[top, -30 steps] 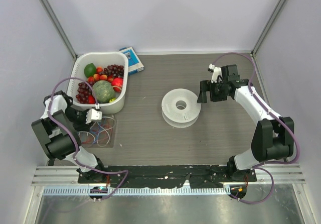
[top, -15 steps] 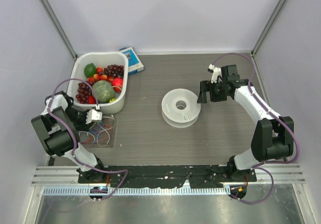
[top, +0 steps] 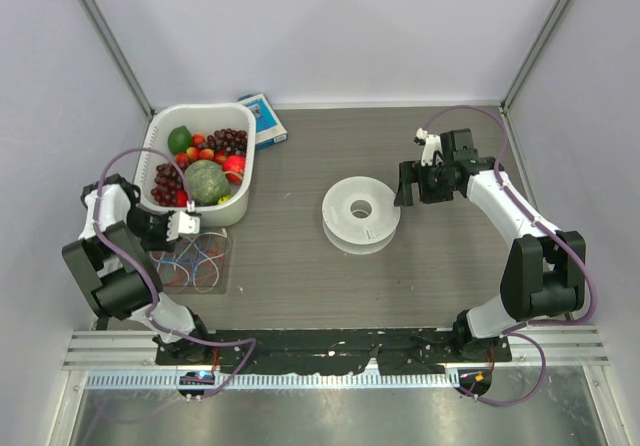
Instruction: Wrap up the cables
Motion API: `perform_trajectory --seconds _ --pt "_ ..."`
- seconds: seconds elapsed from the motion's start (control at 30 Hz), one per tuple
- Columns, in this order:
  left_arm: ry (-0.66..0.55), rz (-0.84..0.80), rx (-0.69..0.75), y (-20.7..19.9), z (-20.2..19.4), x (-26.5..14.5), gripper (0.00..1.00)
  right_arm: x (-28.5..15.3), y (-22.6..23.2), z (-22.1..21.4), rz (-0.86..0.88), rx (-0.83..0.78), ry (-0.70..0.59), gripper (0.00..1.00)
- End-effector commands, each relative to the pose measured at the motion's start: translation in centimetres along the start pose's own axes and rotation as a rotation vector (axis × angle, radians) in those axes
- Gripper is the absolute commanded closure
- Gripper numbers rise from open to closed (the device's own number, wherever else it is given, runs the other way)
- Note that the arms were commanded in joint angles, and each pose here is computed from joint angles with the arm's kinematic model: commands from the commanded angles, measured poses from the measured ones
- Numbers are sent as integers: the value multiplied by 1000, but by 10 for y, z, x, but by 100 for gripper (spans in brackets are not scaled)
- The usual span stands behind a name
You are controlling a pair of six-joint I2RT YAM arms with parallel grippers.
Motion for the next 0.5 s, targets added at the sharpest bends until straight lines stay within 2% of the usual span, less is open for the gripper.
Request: perform_trajectory --seconds 0.0,0.17,0.33,0.47 --pt "-48 100 77 -14 32 -44 100 -14 -1 21 -21 -55 -53 12" --pt "-95 240 25 -28 57 -80 100 -32 3 38 -11 -127 -110 12" --pt "-359 370 -199 -26 113 -133 100 -53 9 69 9 -185 -205 11" --pt "-543 352 -316 -38 159 -166 100 -71 27 102 102 -235 -312 12"
Point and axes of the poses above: each gripper's point midway between its finger pads, its own x axis out along the fingers, its own y axis along the line the jaws close on, z = x × y, the point moved 3 cm from there along -x, back along the fingers, and after that the axes turned 15 degrees about -x, right-handed, at the moved point
